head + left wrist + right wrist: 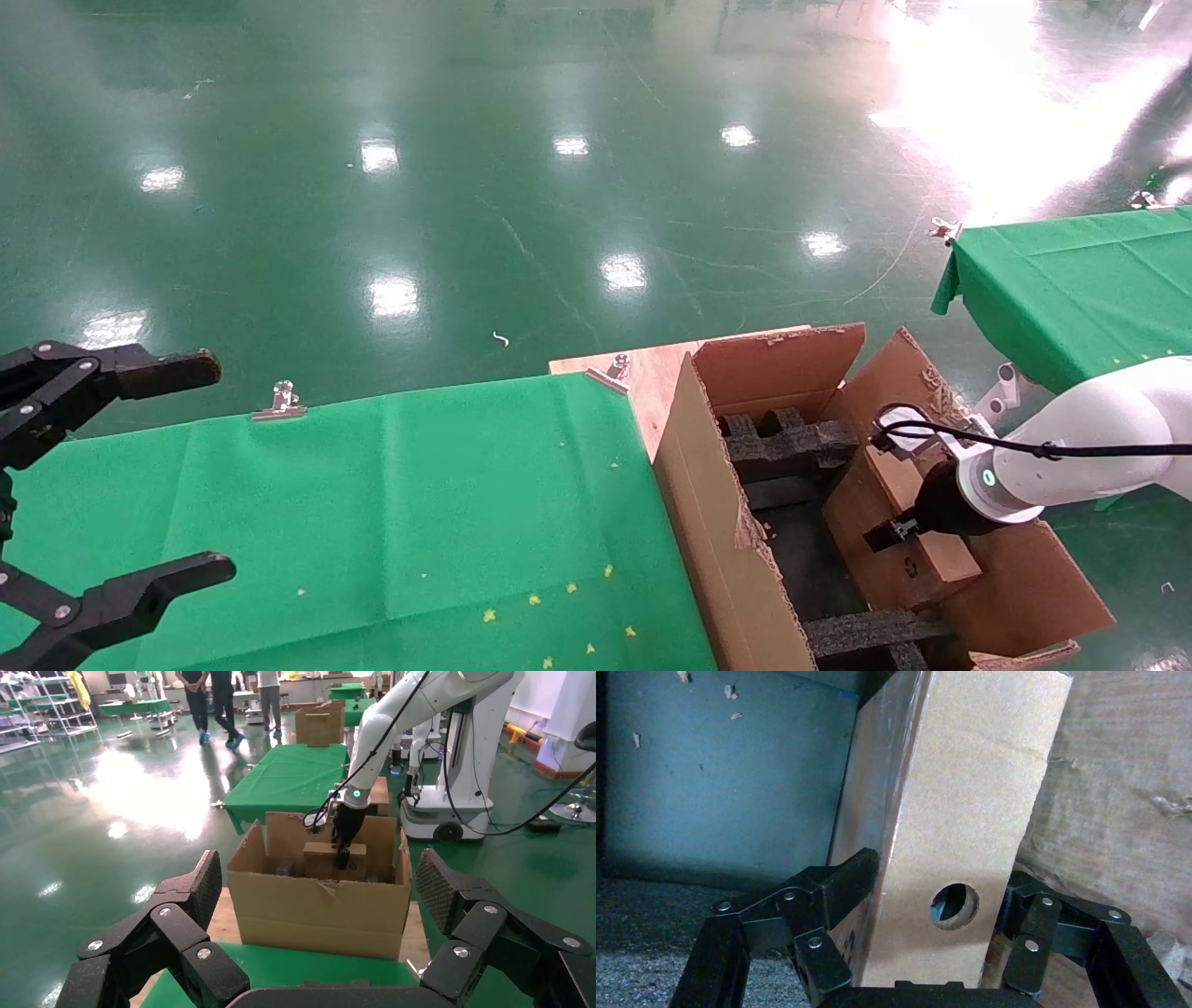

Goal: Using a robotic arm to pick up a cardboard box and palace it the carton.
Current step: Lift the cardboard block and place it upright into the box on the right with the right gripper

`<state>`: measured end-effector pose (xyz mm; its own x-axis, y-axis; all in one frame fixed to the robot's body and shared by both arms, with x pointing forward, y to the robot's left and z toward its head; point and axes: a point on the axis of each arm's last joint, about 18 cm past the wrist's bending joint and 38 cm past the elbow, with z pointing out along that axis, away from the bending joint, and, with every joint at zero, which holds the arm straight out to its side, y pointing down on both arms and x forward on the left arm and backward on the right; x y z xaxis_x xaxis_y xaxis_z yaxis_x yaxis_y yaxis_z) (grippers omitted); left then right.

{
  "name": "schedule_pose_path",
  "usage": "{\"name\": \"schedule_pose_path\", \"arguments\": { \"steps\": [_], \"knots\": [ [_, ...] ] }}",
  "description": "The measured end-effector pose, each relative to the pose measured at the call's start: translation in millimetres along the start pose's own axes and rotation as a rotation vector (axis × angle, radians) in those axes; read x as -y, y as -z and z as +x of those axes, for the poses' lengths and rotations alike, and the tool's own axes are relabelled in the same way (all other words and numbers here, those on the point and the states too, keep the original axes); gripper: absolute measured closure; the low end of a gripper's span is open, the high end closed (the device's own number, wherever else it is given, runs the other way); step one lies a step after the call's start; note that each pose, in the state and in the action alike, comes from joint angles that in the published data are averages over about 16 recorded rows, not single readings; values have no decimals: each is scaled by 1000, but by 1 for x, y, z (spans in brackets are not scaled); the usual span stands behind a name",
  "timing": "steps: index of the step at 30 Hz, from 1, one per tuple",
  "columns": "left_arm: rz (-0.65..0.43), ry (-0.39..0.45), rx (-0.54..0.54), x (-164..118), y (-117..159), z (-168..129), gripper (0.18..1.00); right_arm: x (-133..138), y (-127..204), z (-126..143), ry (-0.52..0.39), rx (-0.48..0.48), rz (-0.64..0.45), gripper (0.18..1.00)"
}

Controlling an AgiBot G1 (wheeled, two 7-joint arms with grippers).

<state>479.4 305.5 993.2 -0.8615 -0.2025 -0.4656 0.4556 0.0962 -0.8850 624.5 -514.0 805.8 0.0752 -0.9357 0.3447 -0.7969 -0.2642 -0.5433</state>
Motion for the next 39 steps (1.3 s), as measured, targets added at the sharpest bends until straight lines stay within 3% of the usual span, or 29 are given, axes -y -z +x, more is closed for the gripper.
{"name": "schedule_pose_path", "arguments": {
  "steps": [13, 19, 25, 39],
  "knots": [
    [0, 0, 0, 0, 0, 0, 184, 0, -1, 0, 4, 4, 2, 790],
    [0, 0, 0, 0, 0, 0, 184, 1, 1, 0, 4, 3, 5, 745],
    [0, 0, 0, 0, 0, 0, 184, 4, 4, 3, 4, 1, 13, 662],
    [0, 0, 0, 0, 0, 0, 184, 24, 26, 12, -14, 8, 87, 387]
  ]
}}
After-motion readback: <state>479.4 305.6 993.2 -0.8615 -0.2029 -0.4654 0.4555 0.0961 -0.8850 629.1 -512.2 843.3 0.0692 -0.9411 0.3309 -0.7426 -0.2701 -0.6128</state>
